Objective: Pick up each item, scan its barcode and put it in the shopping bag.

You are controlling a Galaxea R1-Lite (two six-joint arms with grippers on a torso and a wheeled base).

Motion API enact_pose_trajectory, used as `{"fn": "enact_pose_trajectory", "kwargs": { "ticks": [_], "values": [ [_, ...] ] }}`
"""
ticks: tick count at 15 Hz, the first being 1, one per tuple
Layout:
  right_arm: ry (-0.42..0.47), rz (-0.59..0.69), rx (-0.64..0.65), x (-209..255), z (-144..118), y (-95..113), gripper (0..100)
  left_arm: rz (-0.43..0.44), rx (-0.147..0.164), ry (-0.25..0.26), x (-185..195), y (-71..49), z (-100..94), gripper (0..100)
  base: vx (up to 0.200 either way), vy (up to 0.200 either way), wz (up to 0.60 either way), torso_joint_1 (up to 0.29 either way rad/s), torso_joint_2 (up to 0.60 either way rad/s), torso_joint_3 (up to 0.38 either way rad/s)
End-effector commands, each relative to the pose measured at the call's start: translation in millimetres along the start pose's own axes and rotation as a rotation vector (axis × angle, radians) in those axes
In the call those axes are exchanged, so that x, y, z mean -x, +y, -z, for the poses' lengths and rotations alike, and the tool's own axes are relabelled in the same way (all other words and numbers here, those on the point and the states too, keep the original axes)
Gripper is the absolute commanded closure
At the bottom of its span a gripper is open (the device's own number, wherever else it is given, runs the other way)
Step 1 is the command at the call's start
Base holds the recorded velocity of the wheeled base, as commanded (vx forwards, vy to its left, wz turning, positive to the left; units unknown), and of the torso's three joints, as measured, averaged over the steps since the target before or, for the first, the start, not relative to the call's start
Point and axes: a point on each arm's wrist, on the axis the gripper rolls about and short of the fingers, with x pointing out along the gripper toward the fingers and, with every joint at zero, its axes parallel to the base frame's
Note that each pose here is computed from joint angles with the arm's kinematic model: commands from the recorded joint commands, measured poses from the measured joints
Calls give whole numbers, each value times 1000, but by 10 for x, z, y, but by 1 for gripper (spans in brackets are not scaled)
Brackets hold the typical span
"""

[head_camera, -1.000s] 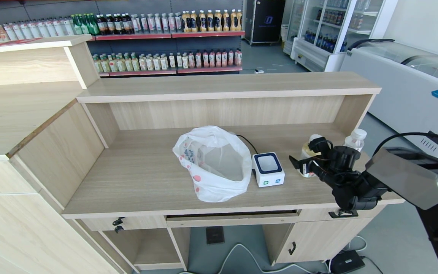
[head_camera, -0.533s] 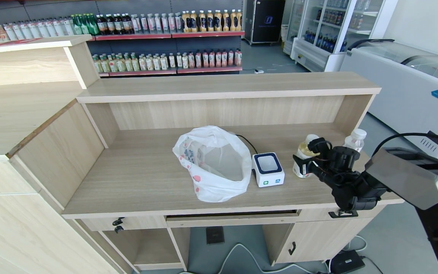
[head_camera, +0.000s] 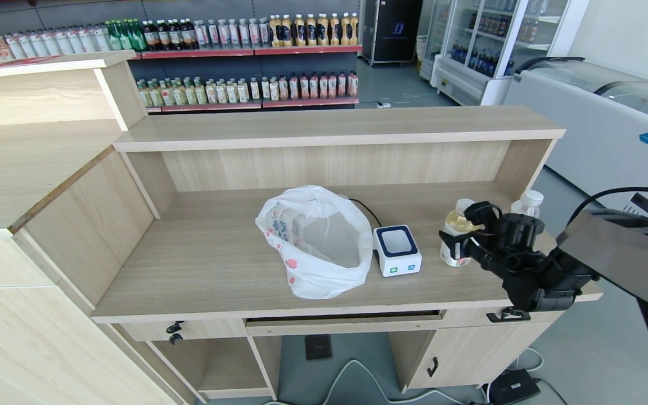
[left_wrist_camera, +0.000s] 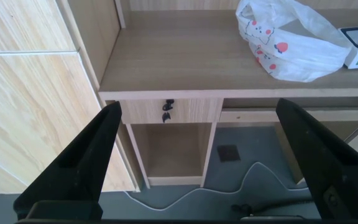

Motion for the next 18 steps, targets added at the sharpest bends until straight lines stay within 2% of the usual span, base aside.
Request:
{"fn": "enact_pose_trajectory", "kwargs": {
  "ticks": [1, 3, 5, 6, 7, 12, 14, 18],
  "values": [
    [-66, -4, -163, 591, -934, -88, 100, -1, 0, -1, 0, 0, 0, 0, 0, 0, 0, 0, 0, 0],
    [-79, -98, -313, 1101, -1418, -93, 100, -1, 0, -1, 0, 0, 0, 0, 0, 0, 0, 0, 0, 0],
    [-83, -221, -387, 1549, -1819, -116, 100, -1, 0, -1, 0, 0, 0, 0, 0, 0, 0, 0, 0, 0],
    [-74, -337, -443, 1939, -2070, -84, 100, -1, 0, 1, 0, 0, 1, 0, 0, 0, 0, 0, 0, 0],
    [-73, -412, -474, 2160, -2158, -49, 100, -1, 0, -1, 0, 0, 0, 0, 0, 0, 0, 0, 0, 0],
    [-63, -796, -538, 2908, -2257, 202, 100, -1, 0, 1, 0, 0, 1, 0, 0, 0, 0, 0, 0, 0],
    [-51, -853, -536, 2985, -2239, 294, 100, 1, 0, -1, 0, 0, 0, 0, 0, 0, 0, 0, 0, 0],
    [-40, -1020, -581, 3235, -2366, 498, 100, 1, 0, -1, 0, 0, 0, 0, 0, 0, 0, 0, 0, 0]
  ]
}}
